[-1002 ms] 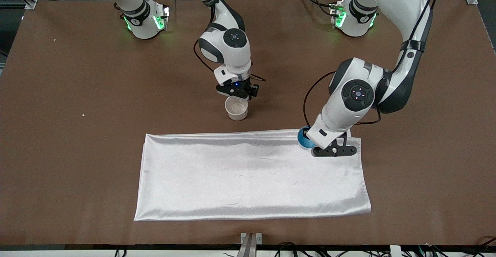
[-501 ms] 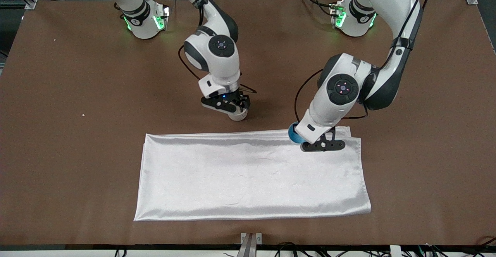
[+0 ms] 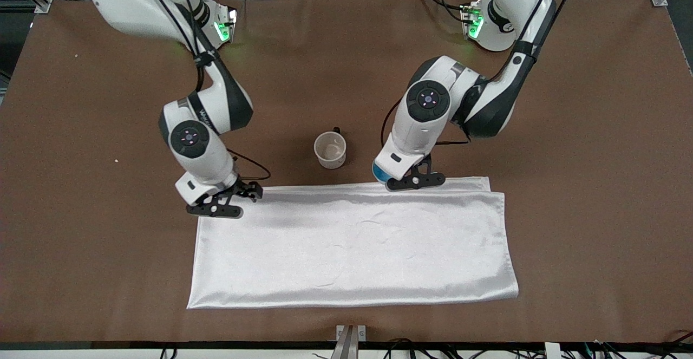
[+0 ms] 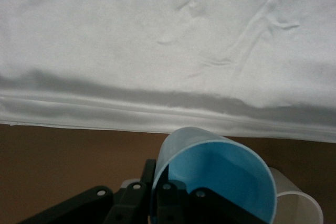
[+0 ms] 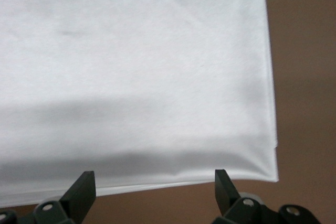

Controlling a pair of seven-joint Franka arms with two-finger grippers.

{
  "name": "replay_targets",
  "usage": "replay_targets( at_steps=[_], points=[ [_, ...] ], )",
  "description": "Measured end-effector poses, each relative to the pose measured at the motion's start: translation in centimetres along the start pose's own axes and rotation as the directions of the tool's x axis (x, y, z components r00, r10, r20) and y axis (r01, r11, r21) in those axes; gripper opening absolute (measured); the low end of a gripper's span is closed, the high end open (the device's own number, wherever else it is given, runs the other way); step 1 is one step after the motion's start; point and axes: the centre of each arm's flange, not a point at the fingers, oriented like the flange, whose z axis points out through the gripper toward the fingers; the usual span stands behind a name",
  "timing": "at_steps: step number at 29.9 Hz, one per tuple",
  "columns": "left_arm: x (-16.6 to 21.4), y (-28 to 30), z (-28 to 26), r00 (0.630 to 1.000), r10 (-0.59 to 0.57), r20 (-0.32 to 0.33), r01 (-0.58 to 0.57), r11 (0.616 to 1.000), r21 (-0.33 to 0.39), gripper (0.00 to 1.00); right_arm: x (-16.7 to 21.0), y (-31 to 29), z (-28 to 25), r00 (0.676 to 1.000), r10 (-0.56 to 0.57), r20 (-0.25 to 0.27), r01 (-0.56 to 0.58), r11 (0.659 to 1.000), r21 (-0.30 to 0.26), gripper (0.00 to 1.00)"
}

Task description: Place blue cup into white mug on table

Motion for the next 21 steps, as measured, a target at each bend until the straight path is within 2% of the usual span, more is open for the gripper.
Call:
replay_targets(
  at_steps=[11, 14, 17, 21],
  points=[
    [-3.4, 3.6, 0.0, 0.999, -0.043, 0.001, 0.043, 0.999, -0.001, 0.04, 3.1, 10.8, 0.9, 0.983, -0.186, 0.015, 0.186, 0.983, -0.004, 1.0],
    [-4.4, 4.6, 0.0, 0.999, -0.042, 0.001, 0.042, 0.999, -0.002, 0.04, 3.3, 12.5, 0.9, 0.985, -0.171, 0.036, 0.17, 0.985, 0.019, 1.0],
    [-5.4, 5.6, 0.0, 0.999, -0.051, 0.002, 0.051, 0.999, -0.001, 0.04, 3.0, 12.7, 0.5, 0.989, -0.127, 0.072, 0.122, 0.99, 0.069, 1.0],
    [-6.5, 6.6, 0.2, 0.998, -0.067, 0.004, 0.067, 0.998, 0.0, 0.04, 2.6, 12.3, -0.7, 0.991, -0.103, 0.08, 0.094, 0.99, 0.11, 1.0]
  ],
)
